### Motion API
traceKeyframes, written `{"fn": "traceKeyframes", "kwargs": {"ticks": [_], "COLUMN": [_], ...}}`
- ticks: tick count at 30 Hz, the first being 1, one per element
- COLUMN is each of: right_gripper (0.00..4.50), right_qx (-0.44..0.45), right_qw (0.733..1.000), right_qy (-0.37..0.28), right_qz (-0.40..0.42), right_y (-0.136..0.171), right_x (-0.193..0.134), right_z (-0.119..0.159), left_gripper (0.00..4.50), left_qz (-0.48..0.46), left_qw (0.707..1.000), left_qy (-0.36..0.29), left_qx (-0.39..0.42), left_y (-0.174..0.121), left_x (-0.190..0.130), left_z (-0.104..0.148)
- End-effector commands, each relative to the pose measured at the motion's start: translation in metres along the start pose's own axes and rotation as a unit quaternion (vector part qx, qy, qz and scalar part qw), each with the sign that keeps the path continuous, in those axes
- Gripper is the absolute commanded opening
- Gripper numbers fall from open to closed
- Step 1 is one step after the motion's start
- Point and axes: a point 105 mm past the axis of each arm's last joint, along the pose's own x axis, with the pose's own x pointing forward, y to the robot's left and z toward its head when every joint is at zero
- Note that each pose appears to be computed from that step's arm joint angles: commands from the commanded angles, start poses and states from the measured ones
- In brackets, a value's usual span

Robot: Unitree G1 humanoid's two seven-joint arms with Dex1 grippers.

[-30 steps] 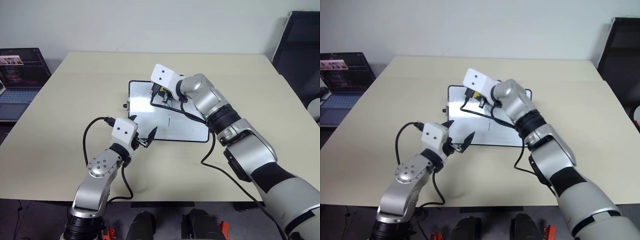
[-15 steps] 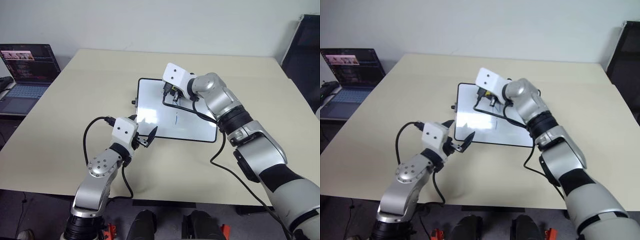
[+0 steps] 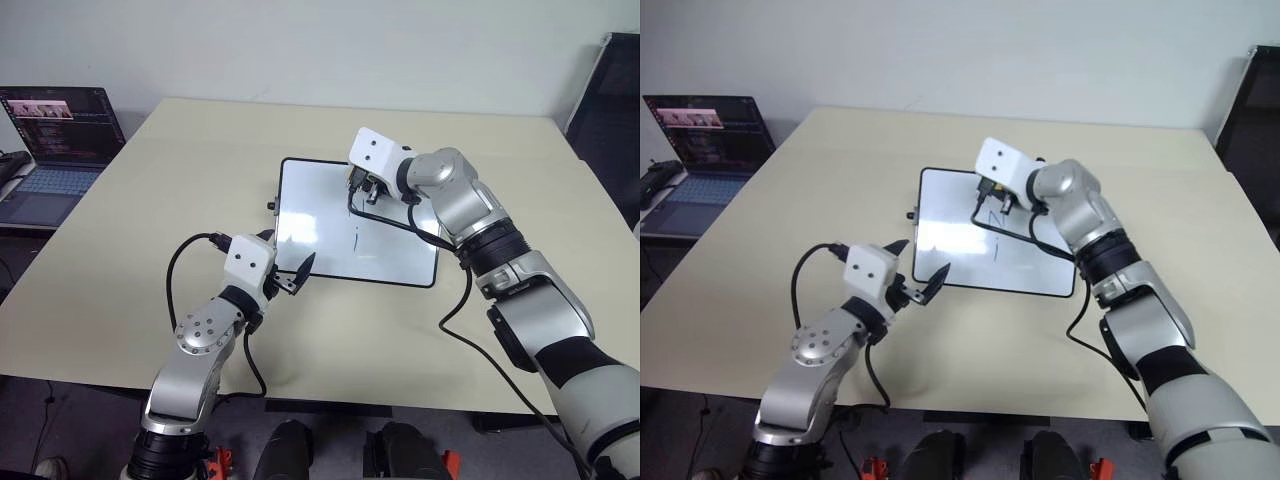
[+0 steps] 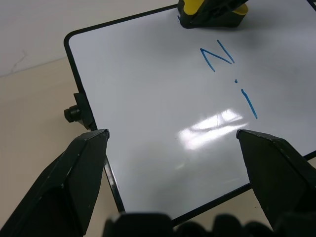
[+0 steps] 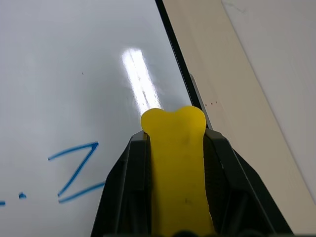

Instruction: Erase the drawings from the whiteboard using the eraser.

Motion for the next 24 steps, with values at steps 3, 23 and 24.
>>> {"fn": "traceKeyframes", "kwargs": {"ticks": [3, 23, 24], "right_gripper": [1.08, 1.08, 1.08], "right_qx": [0.029, 0.058, 0.061], "right_qw": [0.997, 0.998, 0.998], "right_qy": [0.068, 0.011, 0.006], "right_qz": [-0.013, -0.001, 0.003], "right_y": [-0.002, -0.005, -0.003], "right_x": [-0.011, -0.03, -0.03], "right_z": [-0.044, 0.008, 0.013], "left_gripper": [4.5, 4.5, 4.5], "left_qz": [-0.003, -0.011, -0.011], "left_qw": [1.0, 1.0, 1.0], "left_qy": [-0.025, -0.023, -0.023], "left_qx": [0.015, 0.017, 0.017], "left_y": [0.0, 0.001, 0.001], "left_x": [0.0, 0.002, 0.002], "left_z": [0.013, 0.013, 0.013]}}
